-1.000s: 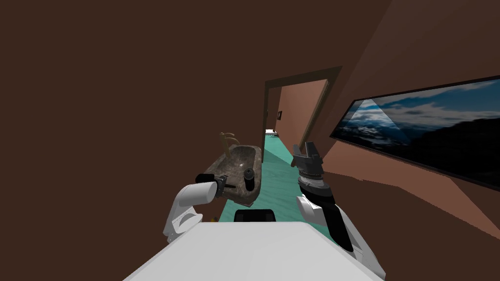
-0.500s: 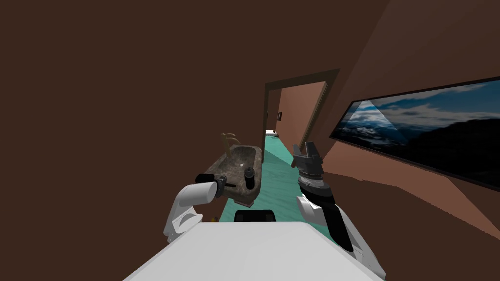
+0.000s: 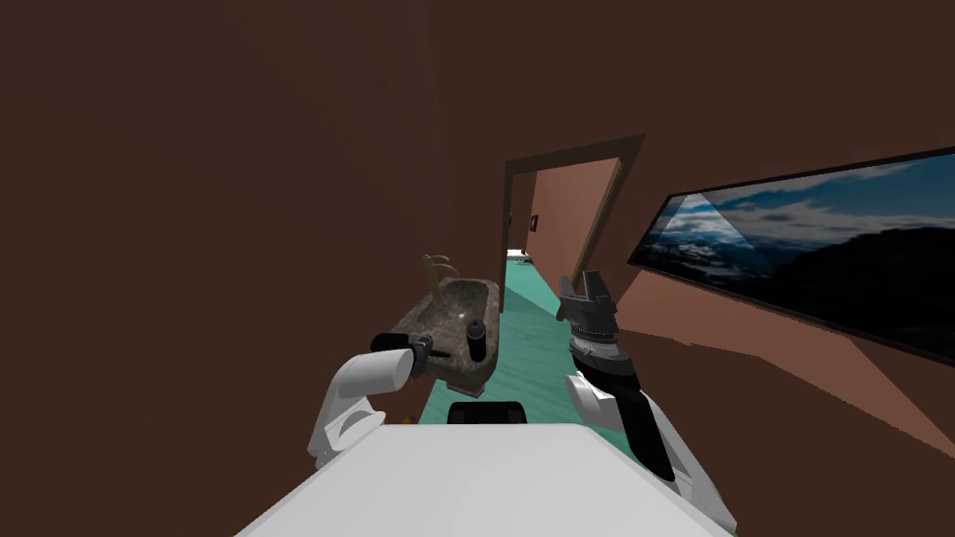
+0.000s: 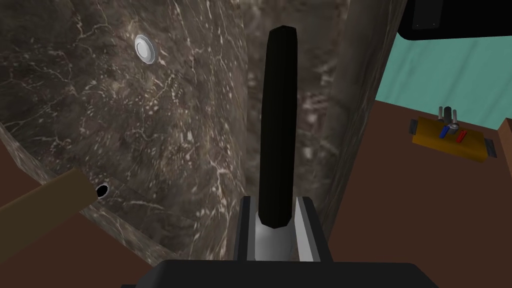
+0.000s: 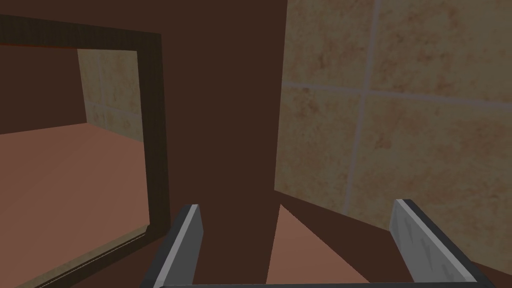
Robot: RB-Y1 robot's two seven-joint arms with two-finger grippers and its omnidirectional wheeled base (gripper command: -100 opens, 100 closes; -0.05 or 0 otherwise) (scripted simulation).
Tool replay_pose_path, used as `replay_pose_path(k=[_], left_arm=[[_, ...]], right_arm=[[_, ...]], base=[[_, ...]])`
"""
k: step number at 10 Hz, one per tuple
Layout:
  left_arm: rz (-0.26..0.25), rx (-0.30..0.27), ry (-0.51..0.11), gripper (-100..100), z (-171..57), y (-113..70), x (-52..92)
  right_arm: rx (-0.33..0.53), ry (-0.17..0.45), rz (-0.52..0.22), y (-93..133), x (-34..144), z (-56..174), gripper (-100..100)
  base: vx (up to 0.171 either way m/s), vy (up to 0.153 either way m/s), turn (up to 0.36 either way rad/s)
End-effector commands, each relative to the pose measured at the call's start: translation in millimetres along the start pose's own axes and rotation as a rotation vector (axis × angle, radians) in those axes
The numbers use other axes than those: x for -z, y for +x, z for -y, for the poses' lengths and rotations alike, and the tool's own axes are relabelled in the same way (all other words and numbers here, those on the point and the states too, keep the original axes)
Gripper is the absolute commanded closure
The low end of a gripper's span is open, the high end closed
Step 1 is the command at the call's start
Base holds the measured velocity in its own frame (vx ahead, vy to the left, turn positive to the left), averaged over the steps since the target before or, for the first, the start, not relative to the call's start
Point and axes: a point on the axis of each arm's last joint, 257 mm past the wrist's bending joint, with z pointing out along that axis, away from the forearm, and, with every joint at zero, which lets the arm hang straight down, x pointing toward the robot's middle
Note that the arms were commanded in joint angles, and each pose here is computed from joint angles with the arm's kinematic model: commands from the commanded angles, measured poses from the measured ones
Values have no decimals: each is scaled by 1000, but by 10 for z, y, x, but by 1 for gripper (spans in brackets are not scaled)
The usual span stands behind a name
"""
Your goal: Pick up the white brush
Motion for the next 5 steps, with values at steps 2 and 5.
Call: replay_pose_path(k=[2, 5], left_arm=[[0, 0, -1, 100, -30, 1, 135], [0, -1, 0, 0, -33, -5, 155]], right_arm=[[0, 0, 0, 0, 0, 0, 0], [0, 0, 0, 0, 0, 0, 0]], base=[[9, -2, 1], [2, -1, 0]])
